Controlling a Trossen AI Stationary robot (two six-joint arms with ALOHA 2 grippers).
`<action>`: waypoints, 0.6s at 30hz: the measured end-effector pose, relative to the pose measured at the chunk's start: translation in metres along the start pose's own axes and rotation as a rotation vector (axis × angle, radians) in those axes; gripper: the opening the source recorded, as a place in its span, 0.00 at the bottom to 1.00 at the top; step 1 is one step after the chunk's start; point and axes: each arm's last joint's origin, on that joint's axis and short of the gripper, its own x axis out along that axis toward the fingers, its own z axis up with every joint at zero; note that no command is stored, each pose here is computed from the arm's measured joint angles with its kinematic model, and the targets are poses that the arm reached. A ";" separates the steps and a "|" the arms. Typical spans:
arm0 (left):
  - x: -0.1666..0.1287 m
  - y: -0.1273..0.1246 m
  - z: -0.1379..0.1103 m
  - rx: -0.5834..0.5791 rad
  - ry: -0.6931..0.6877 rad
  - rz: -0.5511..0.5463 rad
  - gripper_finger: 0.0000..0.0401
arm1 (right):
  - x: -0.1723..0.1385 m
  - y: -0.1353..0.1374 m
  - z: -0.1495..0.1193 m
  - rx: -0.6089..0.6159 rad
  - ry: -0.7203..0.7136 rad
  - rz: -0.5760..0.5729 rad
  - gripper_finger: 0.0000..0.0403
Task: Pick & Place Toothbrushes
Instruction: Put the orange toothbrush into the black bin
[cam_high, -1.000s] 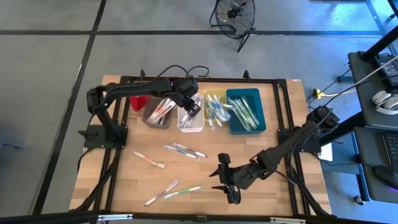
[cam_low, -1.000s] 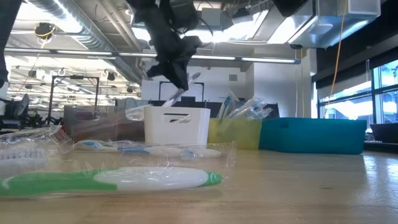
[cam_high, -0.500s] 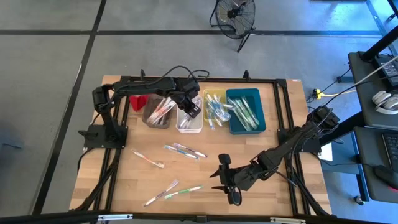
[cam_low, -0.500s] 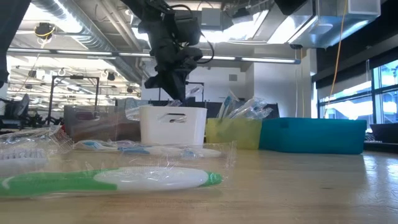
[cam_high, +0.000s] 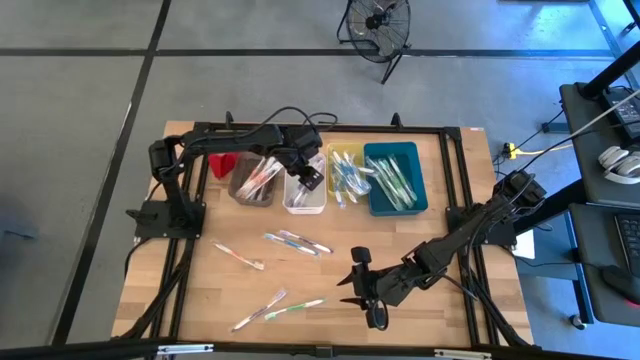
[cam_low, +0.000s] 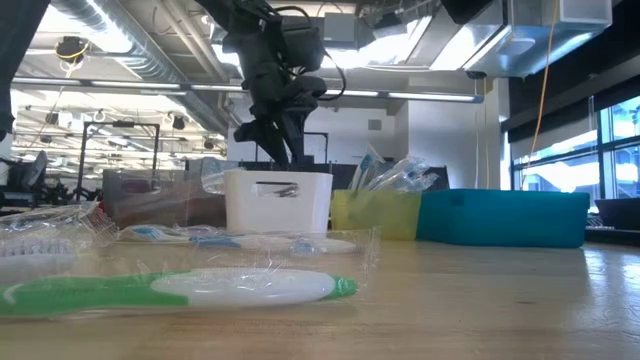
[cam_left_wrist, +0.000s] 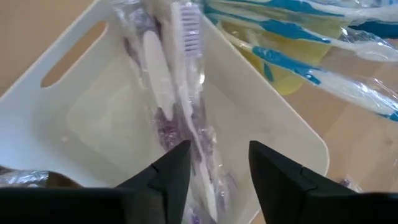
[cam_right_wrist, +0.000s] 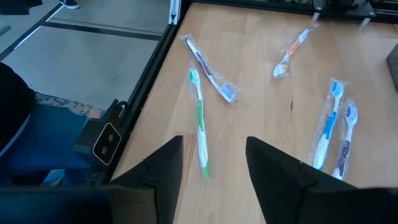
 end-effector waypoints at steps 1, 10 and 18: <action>0.000 0.000 0.000 0.008 -0.004 -0.003 0.39 | 0.000 0.000 0.000 -0.003 0.000 0.000 0.43; -0.046 -0.021 -0.004 0.071 -0.007 -0.070 0.39 | 0.000 0.000 0.000 -0.011 0.004 0.012 0.41; -0.115 -0.070 -0.077 0.302 0.110 -0.160 0.36 | 0.000 0.001 0.000 -0.015 0.006 0.019 0.44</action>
